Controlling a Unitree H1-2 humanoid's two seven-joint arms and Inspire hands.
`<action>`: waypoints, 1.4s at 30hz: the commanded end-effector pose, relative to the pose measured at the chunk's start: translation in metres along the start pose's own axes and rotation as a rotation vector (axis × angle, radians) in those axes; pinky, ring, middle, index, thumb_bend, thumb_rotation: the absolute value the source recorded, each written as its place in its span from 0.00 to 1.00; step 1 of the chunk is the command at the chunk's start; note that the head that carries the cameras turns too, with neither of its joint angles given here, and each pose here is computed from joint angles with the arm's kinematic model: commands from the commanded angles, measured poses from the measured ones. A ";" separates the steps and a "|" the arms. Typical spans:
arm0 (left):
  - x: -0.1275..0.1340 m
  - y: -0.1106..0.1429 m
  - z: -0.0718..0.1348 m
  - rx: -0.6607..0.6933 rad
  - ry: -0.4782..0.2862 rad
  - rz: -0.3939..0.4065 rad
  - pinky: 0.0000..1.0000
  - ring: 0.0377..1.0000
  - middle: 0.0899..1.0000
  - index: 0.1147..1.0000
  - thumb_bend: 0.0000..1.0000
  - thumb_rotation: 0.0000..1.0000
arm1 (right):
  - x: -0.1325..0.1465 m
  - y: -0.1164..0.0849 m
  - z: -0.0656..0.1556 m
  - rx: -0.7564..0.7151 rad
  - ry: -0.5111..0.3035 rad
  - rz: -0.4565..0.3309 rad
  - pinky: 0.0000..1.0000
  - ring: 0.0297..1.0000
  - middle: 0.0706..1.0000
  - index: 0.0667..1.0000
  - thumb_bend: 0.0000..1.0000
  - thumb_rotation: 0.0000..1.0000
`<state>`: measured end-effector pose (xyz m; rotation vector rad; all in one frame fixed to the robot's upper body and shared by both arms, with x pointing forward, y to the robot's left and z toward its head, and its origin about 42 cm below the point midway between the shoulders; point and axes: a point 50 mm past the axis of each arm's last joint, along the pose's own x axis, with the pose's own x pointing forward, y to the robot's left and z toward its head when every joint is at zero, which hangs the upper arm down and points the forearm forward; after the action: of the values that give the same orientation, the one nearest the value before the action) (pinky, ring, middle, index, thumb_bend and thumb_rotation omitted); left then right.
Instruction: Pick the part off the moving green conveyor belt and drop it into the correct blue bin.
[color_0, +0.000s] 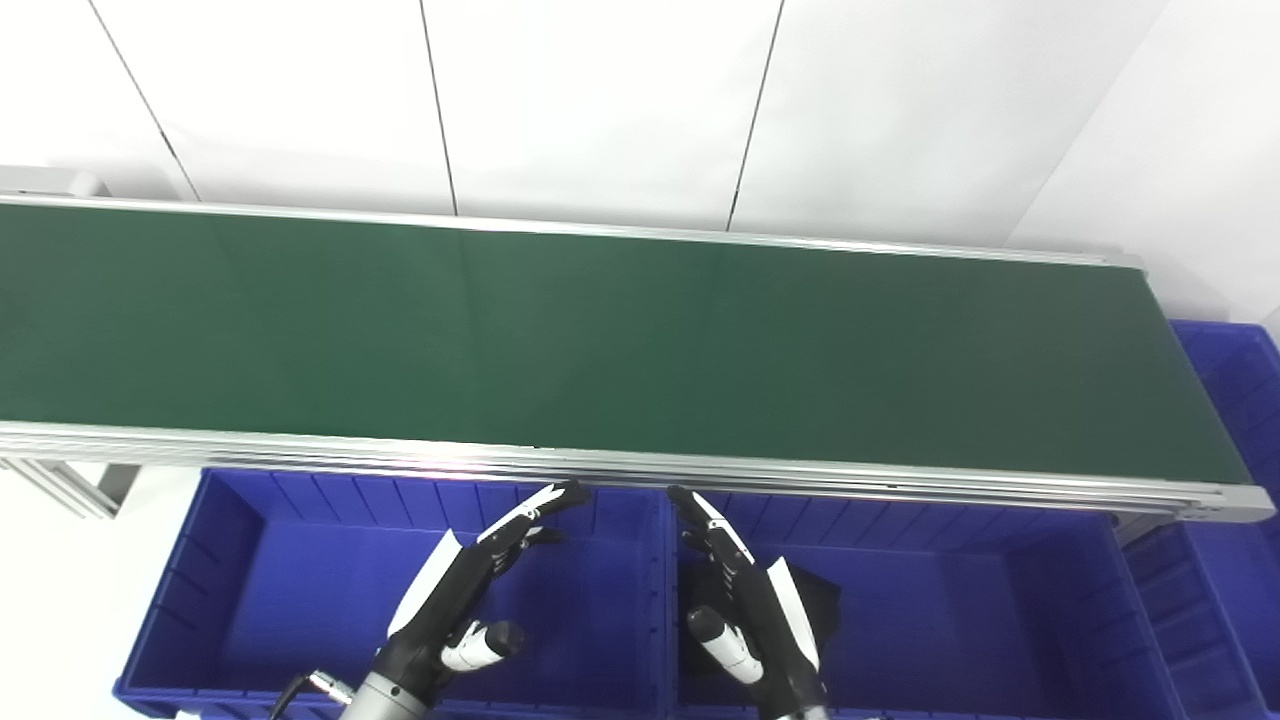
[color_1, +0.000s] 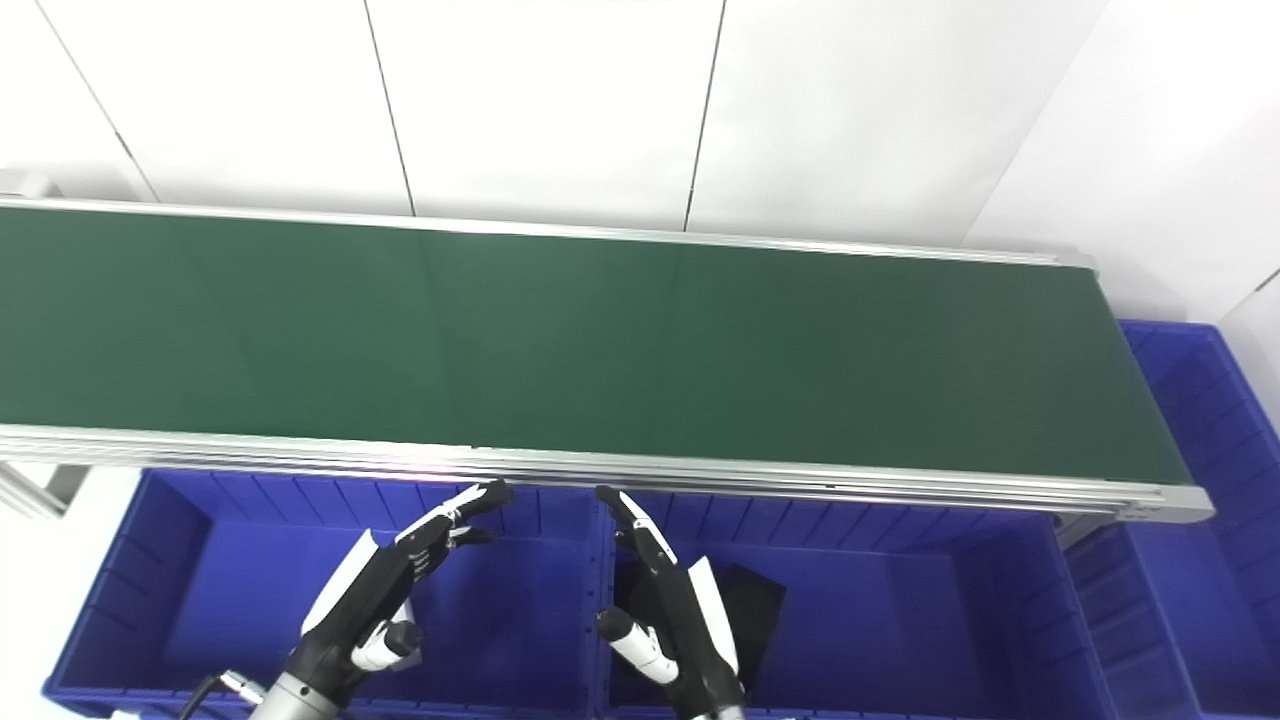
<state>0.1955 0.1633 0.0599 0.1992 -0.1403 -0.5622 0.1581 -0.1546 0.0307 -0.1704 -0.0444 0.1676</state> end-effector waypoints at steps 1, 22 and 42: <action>0.007 0.007 0.011 0.017 -0.052 0.001 0.81 0.91 0.92 0.83 0.97 1.00 | 0.007 0.003 0.015 0.016 -0.077 -0.009 0.87 0.93 0.91 0.89 0.96 0.97; 0.008 0.016 0.009 0.005 -0.038 -0.009 0.82 0.92 0.94 0.85 1.00 1.00 | 0.017 0.006 0.023 0.018 -0.090 -0.012 0.85 0.91 0.90 0.89 0.96 0.97; 0.016 -0.005 0.017 0.014 -0.054 0.011 0.83 0.92 0.92 0.86 0.97 1.00 | 0.002 -0.018 0.024 0.017 -0.096 -0.016 0.83 0.88 0.91 0.91 0.92 0.97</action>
<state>0.2016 0.1550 0.0640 0.2096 -0.1334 -0.5702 0.1593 -0.1665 0.0460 -0.1530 -0.0787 0.1692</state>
